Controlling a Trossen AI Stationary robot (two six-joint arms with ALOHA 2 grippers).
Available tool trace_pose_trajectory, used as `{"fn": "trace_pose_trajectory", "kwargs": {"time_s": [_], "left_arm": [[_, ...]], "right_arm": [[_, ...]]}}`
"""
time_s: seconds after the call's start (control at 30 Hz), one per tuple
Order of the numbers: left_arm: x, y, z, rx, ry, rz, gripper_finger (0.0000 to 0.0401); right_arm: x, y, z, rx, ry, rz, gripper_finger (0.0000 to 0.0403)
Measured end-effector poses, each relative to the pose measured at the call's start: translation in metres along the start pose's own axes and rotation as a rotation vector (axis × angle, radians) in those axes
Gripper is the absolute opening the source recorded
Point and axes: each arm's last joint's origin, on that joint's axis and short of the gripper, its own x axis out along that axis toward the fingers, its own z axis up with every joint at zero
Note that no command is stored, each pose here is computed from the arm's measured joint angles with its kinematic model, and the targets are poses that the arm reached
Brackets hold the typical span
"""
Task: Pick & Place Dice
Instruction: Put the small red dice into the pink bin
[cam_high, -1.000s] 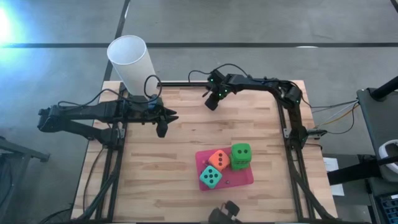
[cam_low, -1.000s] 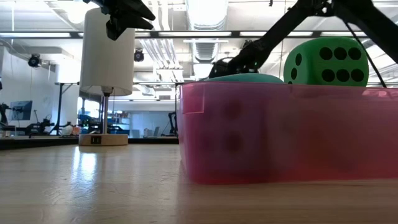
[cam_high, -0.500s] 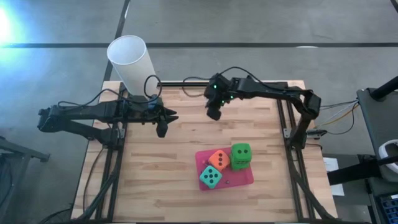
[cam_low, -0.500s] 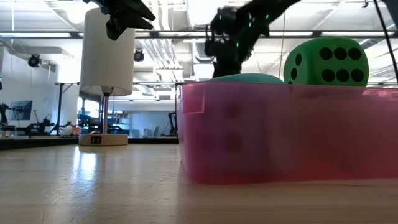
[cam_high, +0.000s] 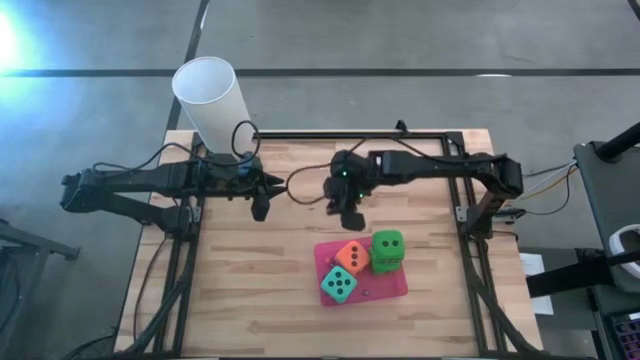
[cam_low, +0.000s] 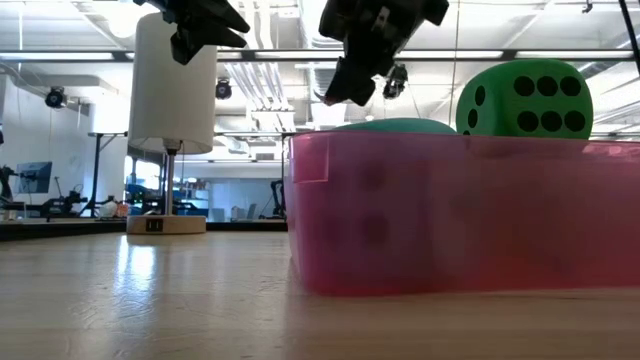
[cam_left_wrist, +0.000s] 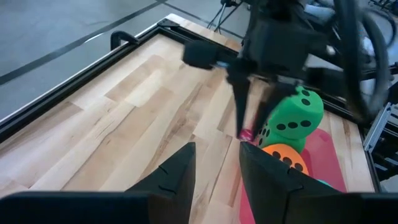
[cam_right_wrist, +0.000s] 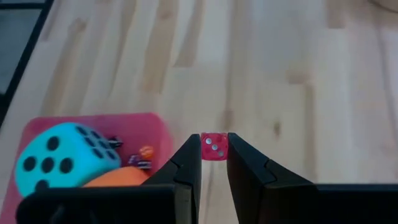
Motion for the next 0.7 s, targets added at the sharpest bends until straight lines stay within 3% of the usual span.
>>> {"fn": "trace_pose_trajectory", "kwargs": {"time_s": [0.43, 0.7], "left_arm": [[-0.004, -0.001, 0.001, -0.002, 0.003, -0.048, 0.0128], [-0.005, -0.001, 0.001, 0.014, 0.000, -0.050, 0.0129]], "right_arm": [[0.023, 0.018, -0.025, -0.102, 0.069, 0.209, 0.0050], [0.037, 0.022, -0.035, -0.160, 0.027, 0.230, 0.0050]]}}
